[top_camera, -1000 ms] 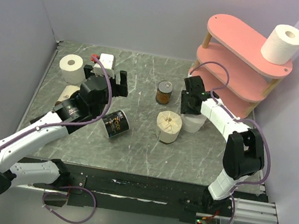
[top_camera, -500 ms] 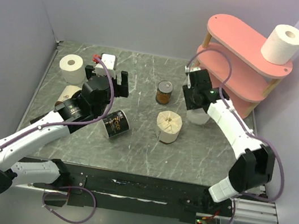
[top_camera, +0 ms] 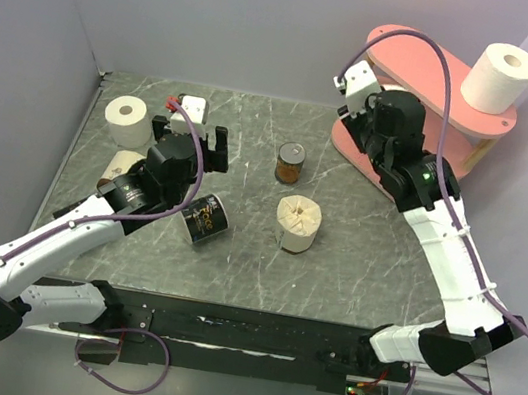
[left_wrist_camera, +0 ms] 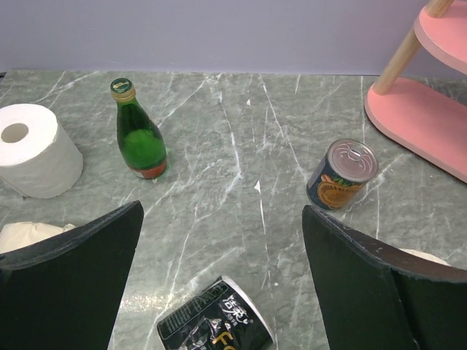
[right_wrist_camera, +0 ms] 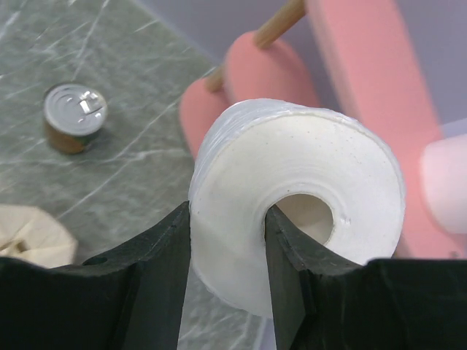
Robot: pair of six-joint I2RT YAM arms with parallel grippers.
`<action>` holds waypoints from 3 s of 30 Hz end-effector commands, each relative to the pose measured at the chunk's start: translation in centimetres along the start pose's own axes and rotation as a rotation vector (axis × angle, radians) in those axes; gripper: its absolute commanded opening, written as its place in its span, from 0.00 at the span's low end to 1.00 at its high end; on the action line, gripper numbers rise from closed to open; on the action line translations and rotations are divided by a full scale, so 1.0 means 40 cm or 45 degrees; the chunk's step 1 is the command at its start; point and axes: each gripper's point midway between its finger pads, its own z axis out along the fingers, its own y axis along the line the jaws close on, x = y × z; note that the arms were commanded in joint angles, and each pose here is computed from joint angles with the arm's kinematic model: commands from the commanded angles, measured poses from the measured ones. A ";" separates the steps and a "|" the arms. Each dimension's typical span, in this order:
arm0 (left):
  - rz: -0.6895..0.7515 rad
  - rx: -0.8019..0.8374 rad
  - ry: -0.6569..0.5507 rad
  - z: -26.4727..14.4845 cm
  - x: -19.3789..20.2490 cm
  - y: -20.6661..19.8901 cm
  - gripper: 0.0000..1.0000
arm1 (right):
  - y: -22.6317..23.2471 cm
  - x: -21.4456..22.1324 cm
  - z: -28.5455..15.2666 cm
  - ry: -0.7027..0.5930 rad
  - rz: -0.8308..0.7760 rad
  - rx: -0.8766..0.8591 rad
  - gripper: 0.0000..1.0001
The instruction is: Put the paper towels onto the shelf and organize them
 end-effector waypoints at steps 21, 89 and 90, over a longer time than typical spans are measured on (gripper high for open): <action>-0.035 0.064 -0.066 -0.026 -0.060 -0.022 0.96 | -0.383 -0.176 0.064 -0.219 -0.267 0.419 0.48; -0.115 -0.056 -0.097 -0.033 -0.077 0.021 0.96 | -0.083 -0.141 -0.019 -0.252 0.112 0.432 0.68; -0.117 -0.081 -0.094 -0.031 -0.076 0.027 0.96 | -0.057 -0.145 -0.044 -0.291 0.246 0.394 0.70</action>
